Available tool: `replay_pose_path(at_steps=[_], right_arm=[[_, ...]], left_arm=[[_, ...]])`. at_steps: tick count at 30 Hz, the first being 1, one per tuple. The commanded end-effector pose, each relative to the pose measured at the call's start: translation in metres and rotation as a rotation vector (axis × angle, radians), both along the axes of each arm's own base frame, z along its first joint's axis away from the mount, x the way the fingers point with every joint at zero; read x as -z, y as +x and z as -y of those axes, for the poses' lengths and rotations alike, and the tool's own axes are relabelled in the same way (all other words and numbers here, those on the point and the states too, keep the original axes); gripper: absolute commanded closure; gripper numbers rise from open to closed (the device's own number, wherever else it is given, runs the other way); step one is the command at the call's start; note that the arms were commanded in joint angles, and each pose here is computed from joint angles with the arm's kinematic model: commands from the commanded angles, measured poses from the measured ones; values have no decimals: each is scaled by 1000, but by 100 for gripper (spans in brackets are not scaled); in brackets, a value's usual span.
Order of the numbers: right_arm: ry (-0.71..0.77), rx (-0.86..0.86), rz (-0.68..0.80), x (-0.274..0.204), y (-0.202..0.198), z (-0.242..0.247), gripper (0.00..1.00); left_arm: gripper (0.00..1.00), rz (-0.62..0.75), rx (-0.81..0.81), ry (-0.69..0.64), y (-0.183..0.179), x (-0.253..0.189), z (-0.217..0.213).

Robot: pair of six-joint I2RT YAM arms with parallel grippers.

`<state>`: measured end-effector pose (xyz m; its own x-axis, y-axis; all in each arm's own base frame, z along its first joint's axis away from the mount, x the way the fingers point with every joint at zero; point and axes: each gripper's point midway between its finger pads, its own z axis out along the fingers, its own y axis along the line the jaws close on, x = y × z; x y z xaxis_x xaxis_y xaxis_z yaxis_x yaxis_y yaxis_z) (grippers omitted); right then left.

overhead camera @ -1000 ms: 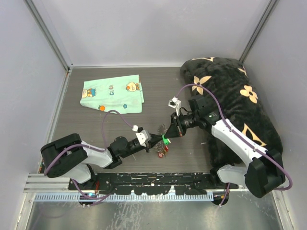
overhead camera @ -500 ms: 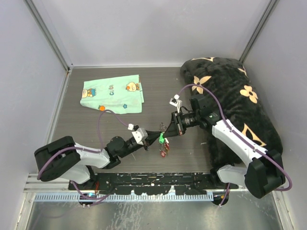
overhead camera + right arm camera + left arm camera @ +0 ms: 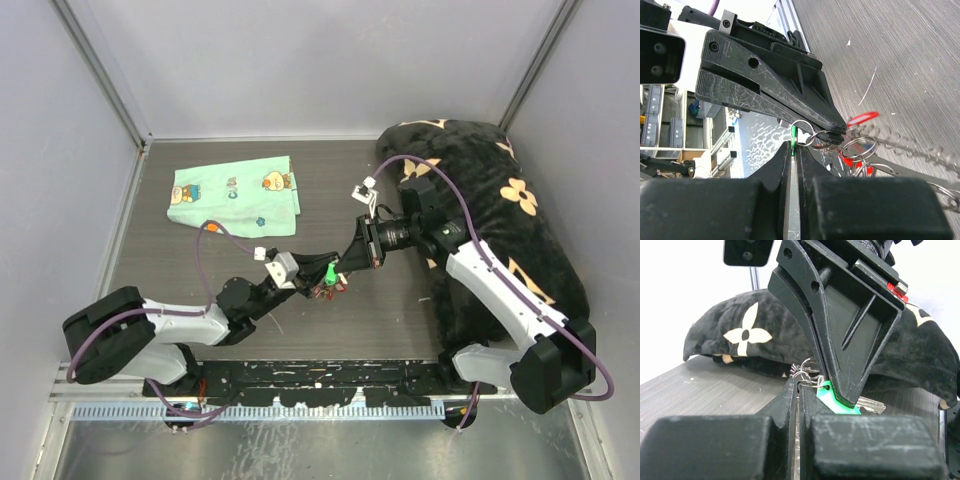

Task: Remove the keys from the keyring
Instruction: Remove the key from the keyring.

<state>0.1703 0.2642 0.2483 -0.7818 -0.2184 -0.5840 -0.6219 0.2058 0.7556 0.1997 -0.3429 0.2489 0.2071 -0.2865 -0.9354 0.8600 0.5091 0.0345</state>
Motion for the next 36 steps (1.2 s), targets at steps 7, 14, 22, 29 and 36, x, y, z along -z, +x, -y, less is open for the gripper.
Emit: replay_pose_path(at_steps=[7,14,22,29,36], right_arm=[[90,-26,123,-61,-5,-3,92],[104,-8,141,-74,-3,6,92],[115,-16,78,-67,-8,12,92],[146,-31,-85,-52,-18,12,90],[176,-47,-211,-43,-25,13,90]], left_arm=[[100,100,37,-184,-12,-71,-7],[100,98,58,-179,-17,-68,-8],[100,94,89,-155,-23,-58,-7],[100,71,109,-147,-25,-51,-5],[100,30,112,-139,-25,-41,-4]])
